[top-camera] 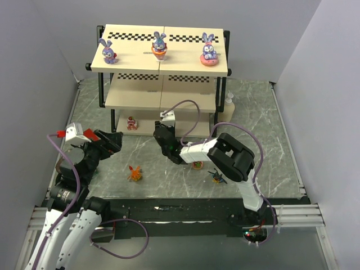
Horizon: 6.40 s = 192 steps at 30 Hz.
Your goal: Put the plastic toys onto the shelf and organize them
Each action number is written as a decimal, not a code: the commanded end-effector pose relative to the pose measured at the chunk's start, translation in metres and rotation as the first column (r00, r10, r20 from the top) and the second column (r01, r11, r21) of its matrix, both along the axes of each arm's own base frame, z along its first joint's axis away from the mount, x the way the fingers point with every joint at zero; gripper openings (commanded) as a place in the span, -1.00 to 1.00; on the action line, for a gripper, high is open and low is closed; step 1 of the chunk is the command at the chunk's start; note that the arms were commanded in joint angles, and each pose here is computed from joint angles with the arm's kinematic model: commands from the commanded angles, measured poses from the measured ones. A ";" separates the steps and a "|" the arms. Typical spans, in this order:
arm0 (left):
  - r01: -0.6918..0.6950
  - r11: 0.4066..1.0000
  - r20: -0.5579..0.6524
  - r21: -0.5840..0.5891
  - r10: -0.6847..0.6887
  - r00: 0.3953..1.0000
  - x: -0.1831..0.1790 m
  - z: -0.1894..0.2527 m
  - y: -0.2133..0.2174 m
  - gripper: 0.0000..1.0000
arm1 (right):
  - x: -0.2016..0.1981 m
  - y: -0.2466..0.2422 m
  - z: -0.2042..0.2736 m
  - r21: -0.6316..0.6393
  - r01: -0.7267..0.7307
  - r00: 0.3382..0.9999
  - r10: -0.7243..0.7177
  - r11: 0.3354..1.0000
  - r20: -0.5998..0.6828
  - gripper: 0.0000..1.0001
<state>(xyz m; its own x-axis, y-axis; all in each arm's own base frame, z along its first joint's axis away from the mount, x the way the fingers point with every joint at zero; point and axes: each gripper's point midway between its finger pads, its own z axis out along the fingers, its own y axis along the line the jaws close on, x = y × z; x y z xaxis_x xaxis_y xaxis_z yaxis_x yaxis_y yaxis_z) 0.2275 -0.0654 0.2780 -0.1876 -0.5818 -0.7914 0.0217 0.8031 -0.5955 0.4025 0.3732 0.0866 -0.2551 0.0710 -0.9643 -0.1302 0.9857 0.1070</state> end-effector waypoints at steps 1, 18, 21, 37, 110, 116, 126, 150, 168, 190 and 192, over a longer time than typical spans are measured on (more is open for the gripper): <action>0.016 1.000 0.031 0.013 -0.017 0.999 -0.002 0.007 -0.001 0.93 | 0.009 0.006 0.016 0.048 0.030 0.999 -0.032 0.998 0.035 -0.52; 0.010 1.000 0.036 0.013 -0.011 0.999 -0.003 0.009 0.000 0.93 | 0.005 0.001 0.003 0.074 0.080 0.996 -0.077 0.994 -0.049 -0.35; 0.010 1.000 0.034 0.013 -0.011 0.999 -0.003 0.008 0.000 0.93 | 0.006 0.001 0.002 0.073 0.096 0.993 -0.091 0.993 -0.070 -0.32; 0.010 1.000 0.036 0.013 -0.011 0.999 -0.003 0.009 0.000 0.93 | 0.010 -0.001 -0.001 0.060 0.140 0.986 -0.133 0.988 -0.102 -0.02; 0.087 0.996 0.077 0.005 -0.087 0.993 -0.010 0.017 -0.012 0.93 | -0.093 -0.008 -0.105 -0.147 -0.017 0.988 -0.005 0.989 -0.152 0.47; 0.123 0.992 0.070 0.024 -0.125 0.990 -0.019 0.016 -0.015 0.93 | -0.093 -0.013 -0.110 -0.135 0.056 0.982 -0.079 0.989 -0.170 0.55; 0.176 0.984 0.108 0.032 -0.178 0.978 -0.037 0.018 -0.019 0.93 | -0.095 -0.037 -0.129 -0.172 0.180 0.959 -0.211 0.969 -0.187 0.56; 0.203 0.979 0.116 0.033 -0.205 0.972 -0.041 0.014 -0.022 0.93 | -0.099 -0.044 -0.147 -0.225 0.146 0.975 -0.178 0.963 -0.130 -0.27; 0.179 0.983 0.107 0.027 -0.181 0.978 -0.041 0.013 -0.018 0.93 | -0.070 0.001 -0.034 -0.123 0.022 0.992 -0.007 0.992 0.123 -1.00; 0.174 0.984 0.110 0.027 -0.176 0.978 -0.041 0.013 -0.017 0.93 | -0.021 0.011 0.023 0.097 0.062 0.982 -0.078 0.993 0.175 -1.00; 0.174 0.984 0.110 0.027 -0.176 0.978 -0.041 0.013 -0.017 0.93 | -0.016 0.010 0.024 0.113 0.076 0.981 -0.094 0.991 0.169 -1.00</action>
<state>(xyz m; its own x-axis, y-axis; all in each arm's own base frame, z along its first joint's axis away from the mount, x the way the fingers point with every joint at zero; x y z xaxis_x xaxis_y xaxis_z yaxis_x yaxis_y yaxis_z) 0.1885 -0.0841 0.2873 -0.2125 -0.5321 -0.8196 0.2209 0.7909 -0.5707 0.3722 0.3747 0.0549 -0.1490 0.0204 -0.9886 -0.0989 0.9945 0.0354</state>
